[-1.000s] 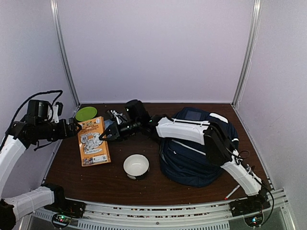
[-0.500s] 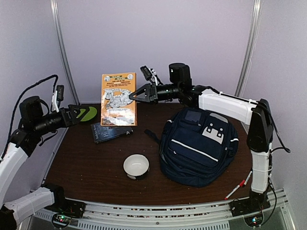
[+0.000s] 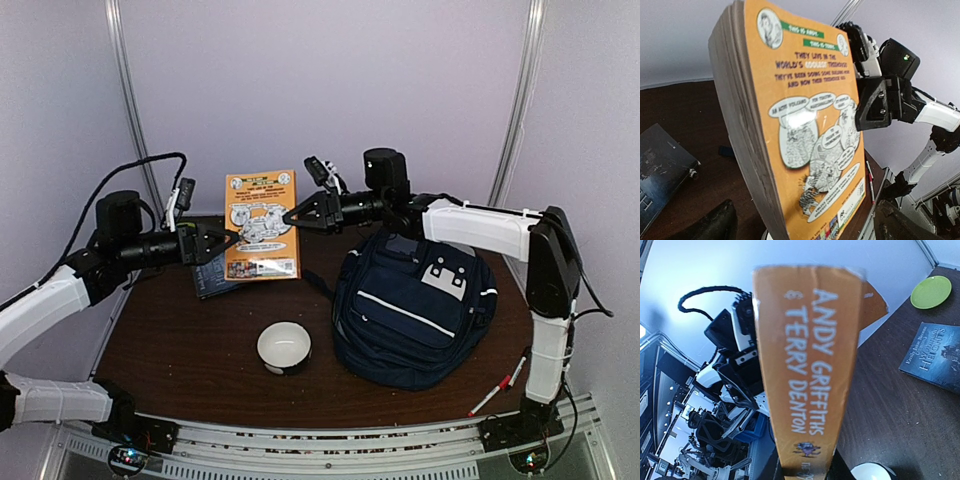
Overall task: Pack the student bag
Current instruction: Pass from the right arm to the left
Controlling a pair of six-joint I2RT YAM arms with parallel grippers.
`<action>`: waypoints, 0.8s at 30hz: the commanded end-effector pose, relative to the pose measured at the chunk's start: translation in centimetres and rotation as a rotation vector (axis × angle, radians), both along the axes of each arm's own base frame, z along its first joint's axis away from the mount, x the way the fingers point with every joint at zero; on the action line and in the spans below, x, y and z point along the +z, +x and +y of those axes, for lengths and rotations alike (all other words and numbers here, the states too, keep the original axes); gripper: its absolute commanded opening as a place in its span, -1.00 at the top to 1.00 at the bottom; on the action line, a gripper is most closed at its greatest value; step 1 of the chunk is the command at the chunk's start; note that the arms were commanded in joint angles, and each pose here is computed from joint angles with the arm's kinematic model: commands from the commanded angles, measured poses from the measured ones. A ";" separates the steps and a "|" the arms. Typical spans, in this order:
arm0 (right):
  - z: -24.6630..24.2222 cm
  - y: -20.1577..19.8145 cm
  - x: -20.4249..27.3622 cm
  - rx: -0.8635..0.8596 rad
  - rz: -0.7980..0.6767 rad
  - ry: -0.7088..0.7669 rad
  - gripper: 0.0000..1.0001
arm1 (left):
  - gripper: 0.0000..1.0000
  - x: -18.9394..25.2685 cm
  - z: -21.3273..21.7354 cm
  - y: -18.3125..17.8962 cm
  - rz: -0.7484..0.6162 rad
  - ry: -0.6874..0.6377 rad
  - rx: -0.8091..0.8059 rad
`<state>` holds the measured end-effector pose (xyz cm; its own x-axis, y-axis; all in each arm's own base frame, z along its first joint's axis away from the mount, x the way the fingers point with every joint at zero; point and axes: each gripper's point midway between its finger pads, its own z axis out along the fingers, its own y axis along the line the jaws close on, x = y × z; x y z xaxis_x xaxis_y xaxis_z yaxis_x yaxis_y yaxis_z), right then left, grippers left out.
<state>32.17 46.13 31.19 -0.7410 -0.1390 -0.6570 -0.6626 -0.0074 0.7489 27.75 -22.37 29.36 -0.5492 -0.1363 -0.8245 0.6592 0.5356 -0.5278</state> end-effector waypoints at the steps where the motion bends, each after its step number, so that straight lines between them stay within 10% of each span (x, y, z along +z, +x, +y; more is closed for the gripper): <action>1: -1.5 -2.4 7.4 0.059 -0.122 0.188 1.00 | -0.95 2.7 -1.6 1.2 -0.083 -0.052 -0.004; 24: -3.4 -0.4 7.5 0.020 -0.101 0.241 1.00 | 0.59 3.5 -5.5 -1.1 -0.005 -0.247 -0.292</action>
<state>32.29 43.65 35.29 -0.7432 -0.0486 -0.6673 -0.6540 -0.1578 0.7399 27.60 -27.21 31.77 -0.6084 -0.1774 -0.7735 0.7308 0.2547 -0.6332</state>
